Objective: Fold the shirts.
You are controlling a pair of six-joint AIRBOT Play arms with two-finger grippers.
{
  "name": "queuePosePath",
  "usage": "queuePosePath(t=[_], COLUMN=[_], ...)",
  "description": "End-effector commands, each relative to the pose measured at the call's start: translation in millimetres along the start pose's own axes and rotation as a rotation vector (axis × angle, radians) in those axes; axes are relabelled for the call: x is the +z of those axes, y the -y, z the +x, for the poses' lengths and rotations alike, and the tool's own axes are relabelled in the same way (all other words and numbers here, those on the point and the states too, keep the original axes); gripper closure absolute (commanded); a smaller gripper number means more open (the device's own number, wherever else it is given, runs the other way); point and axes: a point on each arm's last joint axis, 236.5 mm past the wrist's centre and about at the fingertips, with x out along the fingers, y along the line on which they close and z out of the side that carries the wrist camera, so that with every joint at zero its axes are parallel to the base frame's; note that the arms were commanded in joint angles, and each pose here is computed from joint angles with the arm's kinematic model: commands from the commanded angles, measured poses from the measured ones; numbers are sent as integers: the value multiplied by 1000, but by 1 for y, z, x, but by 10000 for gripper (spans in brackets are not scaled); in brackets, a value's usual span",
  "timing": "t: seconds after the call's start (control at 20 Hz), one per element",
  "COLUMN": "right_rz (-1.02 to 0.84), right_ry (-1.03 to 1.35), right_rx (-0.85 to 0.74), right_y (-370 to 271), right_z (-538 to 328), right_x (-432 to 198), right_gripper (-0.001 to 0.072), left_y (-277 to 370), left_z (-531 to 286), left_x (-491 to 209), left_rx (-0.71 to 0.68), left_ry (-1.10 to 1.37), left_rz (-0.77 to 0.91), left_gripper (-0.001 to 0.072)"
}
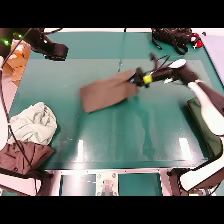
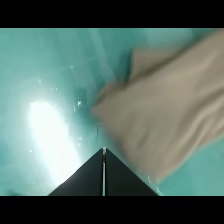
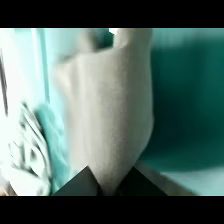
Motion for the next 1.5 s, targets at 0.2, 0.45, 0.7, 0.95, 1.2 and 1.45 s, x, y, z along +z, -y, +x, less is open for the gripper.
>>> queuePosePath(t=[0.2, 0.45, 0.7, 0.95, 1.2, 1.45], right_rz=[74, 275, 484, 709, 907, 1190], right_ry=[448, 779, 838, 842, 675, 438], right_rx=[-70, -174, -239, -435, -588, -847], right_y=[11, 83, 142, 174, 212, 276], right_z=[-247, -424, -497, -525, -491, -465], right_x=[64, 34, -41, -115, -185, -288], right_gripper=[696, 696, 696, 697, 696, 380], left_y=[0, 1, 6, 7, 9, 12], left_z=[13, 13, 13, 13, 13, 13], left_x=[-16, -15, -12, -12, -12, -11], left_rx=[-9, -12, -34, -36, -48, -60], left_ry=[-63, -56, -46, -46, -46, -43], left_rz=[-8, -8, -9, -10, -10, -11], left_gripper=[682, 682, 683, 683, 682, 682])
